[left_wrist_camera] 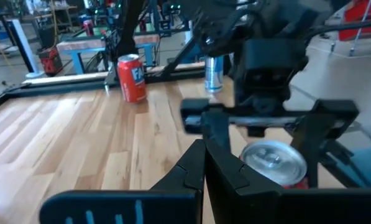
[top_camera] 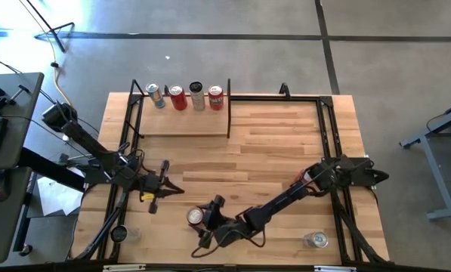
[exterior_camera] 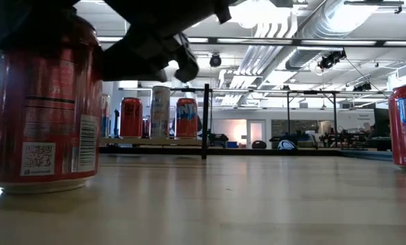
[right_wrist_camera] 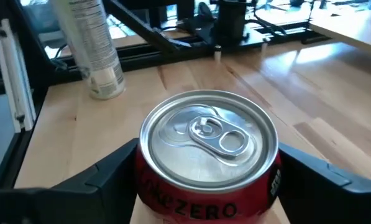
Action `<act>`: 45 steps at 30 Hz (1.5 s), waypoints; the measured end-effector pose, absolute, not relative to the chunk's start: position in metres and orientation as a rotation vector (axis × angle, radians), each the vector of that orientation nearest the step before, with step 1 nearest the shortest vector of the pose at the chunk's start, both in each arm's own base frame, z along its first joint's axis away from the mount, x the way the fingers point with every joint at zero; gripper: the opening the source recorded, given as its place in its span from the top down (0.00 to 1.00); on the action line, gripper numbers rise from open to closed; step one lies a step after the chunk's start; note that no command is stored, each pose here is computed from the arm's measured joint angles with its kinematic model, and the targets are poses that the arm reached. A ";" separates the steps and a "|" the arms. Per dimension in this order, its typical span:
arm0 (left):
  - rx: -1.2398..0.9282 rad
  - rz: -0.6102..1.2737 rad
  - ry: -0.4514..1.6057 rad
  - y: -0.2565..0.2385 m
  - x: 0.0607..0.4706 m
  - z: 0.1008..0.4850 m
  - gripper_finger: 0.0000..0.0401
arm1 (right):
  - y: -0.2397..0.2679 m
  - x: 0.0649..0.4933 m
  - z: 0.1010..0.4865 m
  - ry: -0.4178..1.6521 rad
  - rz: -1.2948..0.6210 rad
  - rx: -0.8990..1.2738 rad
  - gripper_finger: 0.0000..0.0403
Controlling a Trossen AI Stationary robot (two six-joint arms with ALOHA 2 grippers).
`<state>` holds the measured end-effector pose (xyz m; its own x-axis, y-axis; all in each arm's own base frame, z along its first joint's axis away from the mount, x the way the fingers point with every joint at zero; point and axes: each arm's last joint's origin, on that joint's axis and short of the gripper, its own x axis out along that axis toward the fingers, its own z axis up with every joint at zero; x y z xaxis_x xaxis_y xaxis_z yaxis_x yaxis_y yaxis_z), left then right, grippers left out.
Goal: Place canned beverage on shelf
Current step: Move the red soda can to the middle of the table
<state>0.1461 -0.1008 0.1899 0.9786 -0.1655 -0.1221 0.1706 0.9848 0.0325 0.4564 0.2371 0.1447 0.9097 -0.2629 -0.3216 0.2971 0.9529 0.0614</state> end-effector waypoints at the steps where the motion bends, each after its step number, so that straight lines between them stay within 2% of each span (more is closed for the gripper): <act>1: 0.044 -0.172 0.112 -0.101 0.146 0.191 1.00 | 0.235 0.459 0.145 0.319 -0.272 0.098 0.28; 7: 0.038 -0.179 0.051 -0.093 0.134 0.187 1.00 | 0.211 0.471 0.157 0.371 -0.110 -0.039 0.28; 13: 0.002 -0.181 0.009 -0.079 0.118 0.174 1.00 | 0.160 0.482 0.181 0.453 0.015 -0.208 0.28; 22: 0.040 -0.177 -0.092 -0.069 0.106 0.178 1.00 | 0.033 0.489 0.231 0.457 0.242 -0.251 0.28; 29: 0.032 -0.167 -0.109 -0.067 0.105 0.180 1.00 | -0.083 0.481 0.267 0.388 0.321 -0.203 0.28; 35: 0.039 -0.130 -0.110 -0.063 0.107 0.180 1.00 | -0.138 0.474 0.292 0.260 0.419 -0.248 0.28; 39: 0.043 -0.108 -0.109 -0.060 0.109 0.180 1.00 | -0.161 0.478 0.293 0.216 0.467 -0.234 0.28; 45: 0.047 -0.116 -0.109 -0.059 0.110 0.180 1.00 | -0.187 0.498 0.267 0.239 0.454 -0.203 0.28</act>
